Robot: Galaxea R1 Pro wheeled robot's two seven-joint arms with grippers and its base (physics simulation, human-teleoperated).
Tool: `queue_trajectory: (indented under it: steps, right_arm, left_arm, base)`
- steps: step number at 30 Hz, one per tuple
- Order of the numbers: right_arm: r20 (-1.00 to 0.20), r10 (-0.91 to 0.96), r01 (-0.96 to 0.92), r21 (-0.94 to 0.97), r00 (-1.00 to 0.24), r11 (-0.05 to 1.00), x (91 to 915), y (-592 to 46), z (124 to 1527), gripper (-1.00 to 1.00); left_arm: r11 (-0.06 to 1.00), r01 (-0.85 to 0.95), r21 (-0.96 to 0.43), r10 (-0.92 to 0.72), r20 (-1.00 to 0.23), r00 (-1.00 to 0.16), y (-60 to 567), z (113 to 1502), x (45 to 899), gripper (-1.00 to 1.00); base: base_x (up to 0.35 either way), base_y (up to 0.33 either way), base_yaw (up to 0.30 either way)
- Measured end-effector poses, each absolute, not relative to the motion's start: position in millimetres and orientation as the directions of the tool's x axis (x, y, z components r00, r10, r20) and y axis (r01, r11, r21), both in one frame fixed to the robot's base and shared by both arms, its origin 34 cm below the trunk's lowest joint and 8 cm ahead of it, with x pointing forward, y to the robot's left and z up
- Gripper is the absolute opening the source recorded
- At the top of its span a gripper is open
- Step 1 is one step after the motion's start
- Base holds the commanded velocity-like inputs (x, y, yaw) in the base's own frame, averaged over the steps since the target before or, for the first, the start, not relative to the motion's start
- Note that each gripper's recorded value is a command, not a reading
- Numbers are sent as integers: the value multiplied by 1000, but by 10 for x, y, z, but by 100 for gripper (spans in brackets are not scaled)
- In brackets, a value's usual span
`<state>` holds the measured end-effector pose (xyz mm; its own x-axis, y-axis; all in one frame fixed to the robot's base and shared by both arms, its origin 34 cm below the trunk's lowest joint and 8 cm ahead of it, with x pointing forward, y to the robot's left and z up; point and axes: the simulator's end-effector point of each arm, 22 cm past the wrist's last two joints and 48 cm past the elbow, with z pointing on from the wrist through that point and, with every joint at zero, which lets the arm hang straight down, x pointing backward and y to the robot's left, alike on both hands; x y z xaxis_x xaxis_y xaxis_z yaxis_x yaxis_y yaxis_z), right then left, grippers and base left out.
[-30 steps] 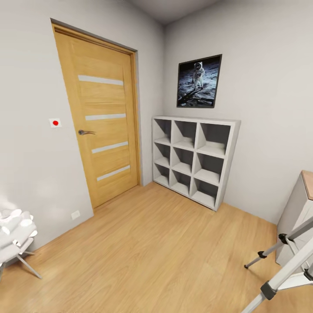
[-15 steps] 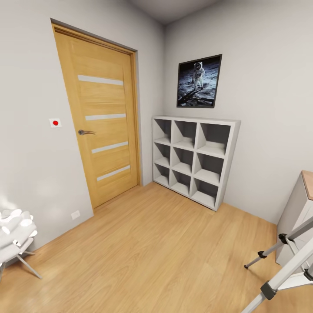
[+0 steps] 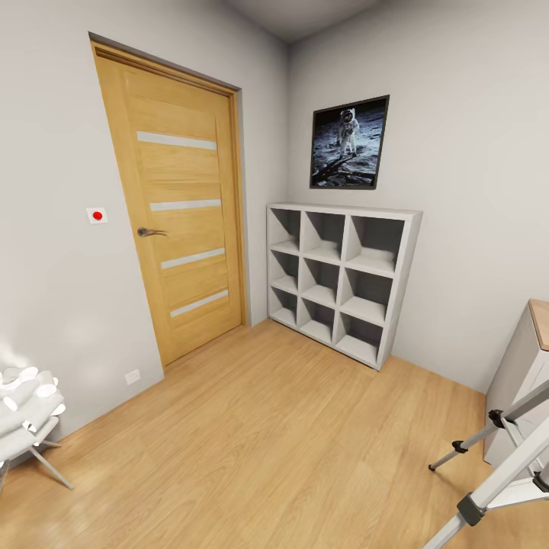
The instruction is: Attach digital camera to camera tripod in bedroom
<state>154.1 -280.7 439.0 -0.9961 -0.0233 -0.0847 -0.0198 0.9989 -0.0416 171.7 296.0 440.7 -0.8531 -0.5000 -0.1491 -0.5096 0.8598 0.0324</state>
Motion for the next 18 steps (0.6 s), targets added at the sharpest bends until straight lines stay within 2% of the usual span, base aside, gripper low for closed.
queue_trajectory:
  steps: [6,12,18]
  right_arm:
    - [-127,-24,-15,-65,-992,998,1778,-2948,4407,100]
    - [-231,-25,0,-106,-973,994,2432,-3113,4504,100]
    - [-324,-22,25,-140,-946,990,3047,-3213,4684,100]
  left_arm:
    - [862,-507,13,-491,-224,-842,3090,4456,2101,100]
    - [866,-500,-20,-479,-319,-818,3265,4588,2661,100]
    - [875,-479,-66,-470,-348,-811,3320,4795,3230,100]
  base:
    - [0,0,0]
    - [0,0,0]
    - [0,0,0]
